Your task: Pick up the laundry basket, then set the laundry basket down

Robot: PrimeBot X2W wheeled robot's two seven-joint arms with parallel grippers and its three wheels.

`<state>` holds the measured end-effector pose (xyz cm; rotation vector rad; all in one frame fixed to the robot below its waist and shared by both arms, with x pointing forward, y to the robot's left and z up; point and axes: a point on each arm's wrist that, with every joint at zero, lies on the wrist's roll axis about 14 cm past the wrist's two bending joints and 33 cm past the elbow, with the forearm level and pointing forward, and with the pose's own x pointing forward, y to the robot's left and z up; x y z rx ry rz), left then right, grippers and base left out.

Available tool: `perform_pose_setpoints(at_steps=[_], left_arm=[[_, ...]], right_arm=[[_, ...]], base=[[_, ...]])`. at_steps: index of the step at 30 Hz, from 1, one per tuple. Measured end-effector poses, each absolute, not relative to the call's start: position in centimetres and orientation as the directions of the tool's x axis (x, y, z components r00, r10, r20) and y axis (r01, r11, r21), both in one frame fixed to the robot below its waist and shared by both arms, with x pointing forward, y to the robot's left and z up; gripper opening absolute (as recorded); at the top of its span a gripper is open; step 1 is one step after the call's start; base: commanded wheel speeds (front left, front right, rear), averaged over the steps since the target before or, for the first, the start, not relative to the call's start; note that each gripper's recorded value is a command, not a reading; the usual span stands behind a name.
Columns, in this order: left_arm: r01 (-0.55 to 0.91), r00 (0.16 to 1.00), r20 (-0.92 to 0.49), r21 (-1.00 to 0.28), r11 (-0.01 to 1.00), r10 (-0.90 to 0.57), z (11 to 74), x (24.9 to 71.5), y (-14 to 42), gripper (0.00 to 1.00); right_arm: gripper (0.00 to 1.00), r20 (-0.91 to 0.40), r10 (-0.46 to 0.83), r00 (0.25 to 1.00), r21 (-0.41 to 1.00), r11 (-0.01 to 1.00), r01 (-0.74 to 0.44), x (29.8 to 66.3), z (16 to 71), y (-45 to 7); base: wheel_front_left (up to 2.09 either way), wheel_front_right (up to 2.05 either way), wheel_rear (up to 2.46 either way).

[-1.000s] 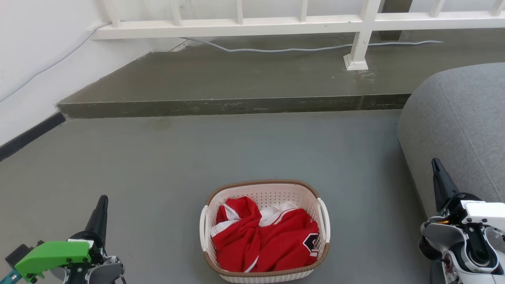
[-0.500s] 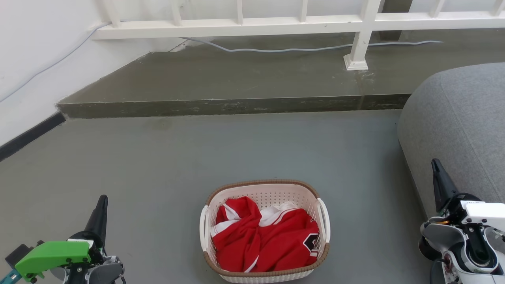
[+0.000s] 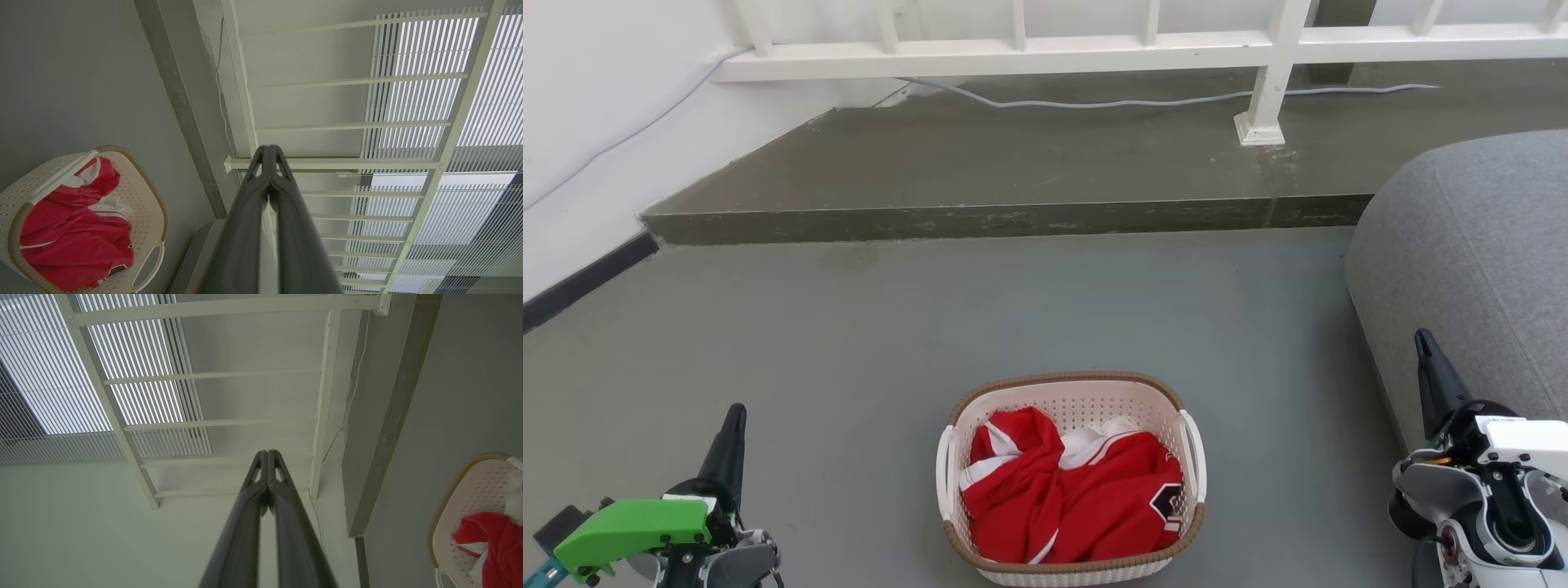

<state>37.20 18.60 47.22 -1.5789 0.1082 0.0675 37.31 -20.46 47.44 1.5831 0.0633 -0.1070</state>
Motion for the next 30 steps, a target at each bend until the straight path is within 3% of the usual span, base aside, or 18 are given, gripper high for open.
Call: perform_pose_setpoints(at_steps=[30], left_arm=[[-0.104,0.994,-0.103,-0.995,-0.011,-0.031,47.5,37.44,18.54,0.0]], right_arm=[[0.0,-0.108,-0.03,0.994,0.994,-0.017,0.108,37.3,47.43,-20.54]], base=[[0.0,0.0,0.0]])
